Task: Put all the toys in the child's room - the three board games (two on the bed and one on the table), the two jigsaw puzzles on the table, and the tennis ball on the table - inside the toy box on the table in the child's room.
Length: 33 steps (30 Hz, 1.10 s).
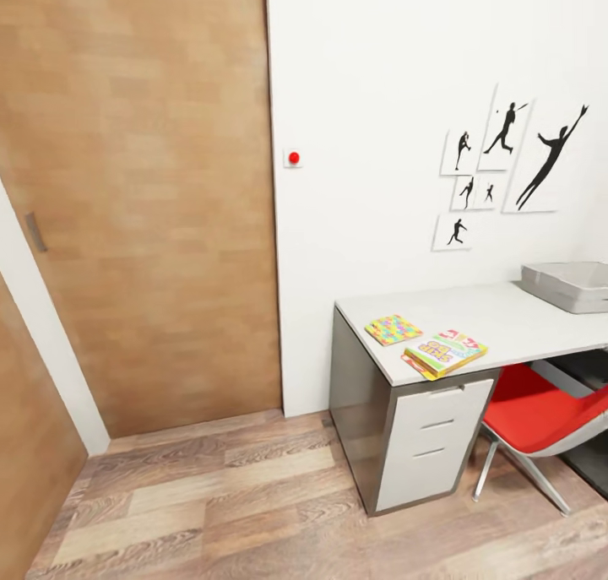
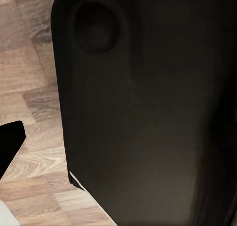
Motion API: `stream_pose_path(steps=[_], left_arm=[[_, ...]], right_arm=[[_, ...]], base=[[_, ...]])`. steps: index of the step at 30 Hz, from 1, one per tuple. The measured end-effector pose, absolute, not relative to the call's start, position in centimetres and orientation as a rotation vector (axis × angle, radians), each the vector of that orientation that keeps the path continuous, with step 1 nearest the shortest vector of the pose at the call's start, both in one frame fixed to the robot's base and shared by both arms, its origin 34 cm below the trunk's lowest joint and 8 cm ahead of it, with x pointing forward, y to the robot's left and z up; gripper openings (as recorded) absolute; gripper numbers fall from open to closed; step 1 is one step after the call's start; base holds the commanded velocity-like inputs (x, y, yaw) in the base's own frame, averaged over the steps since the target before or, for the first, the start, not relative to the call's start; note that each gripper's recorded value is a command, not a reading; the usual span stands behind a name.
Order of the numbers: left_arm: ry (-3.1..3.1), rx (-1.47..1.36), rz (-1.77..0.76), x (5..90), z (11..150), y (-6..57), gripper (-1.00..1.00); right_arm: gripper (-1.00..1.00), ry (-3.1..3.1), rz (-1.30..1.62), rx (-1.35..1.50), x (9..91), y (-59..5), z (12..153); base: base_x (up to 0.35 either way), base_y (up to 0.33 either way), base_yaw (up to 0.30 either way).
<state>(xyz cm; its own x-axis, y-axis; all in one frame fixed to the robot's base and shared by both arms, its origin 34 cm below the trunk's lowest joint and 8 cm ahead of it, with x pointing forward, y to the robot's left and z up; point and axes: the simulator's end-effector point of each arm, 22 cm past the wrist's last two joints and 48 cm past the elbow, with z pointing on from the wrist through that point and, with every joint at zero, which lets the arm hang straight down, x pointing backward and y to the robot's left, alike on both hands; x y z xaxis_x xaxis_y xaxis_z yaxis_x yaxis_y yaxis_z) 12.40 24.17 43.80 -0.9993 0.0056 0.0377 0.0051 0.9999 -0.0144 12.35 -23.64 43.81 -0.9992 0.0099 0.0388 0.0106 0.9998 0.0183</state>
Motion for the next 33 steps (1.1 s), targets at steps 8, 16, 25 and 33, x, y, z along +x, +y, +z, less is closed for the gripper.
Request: stream_pose_path(steps=[8, 16, 25, 33], left_arm=[[-3.105, 0.003, 0.02, 12.4, 43.8, 24.3, 1.0], [-3.104, -0.006, 0.021, 12.4, 44.1, 24.2, 1.0], [-3.104, -0.012, 0.02, 12.5, 45.6, 24.3, 1.0], [-3.104, -0.016, 0.017, 12.5, 46.9, 24.5, 1.0]], right_arm=[[1.0, -3.103, -0.028, -0.018, 12.3, -23.7, 43.8], [1.0, -3.102, -0.028, -0.018, 12.3, -23.7, 44.1], [1.0, -3.101, -0.028, -0.018, 12.3, -23.7, 45.6], [1.0, -3.101, -0.03, -0.015, 12.3, -23.6, 46.9]], base=[[-0.005, 0.0, -0.279], [-0.001, 0.0, -0.279], [0.0, 0.0, -0.24], [0.0, 0.0, -0.052]])
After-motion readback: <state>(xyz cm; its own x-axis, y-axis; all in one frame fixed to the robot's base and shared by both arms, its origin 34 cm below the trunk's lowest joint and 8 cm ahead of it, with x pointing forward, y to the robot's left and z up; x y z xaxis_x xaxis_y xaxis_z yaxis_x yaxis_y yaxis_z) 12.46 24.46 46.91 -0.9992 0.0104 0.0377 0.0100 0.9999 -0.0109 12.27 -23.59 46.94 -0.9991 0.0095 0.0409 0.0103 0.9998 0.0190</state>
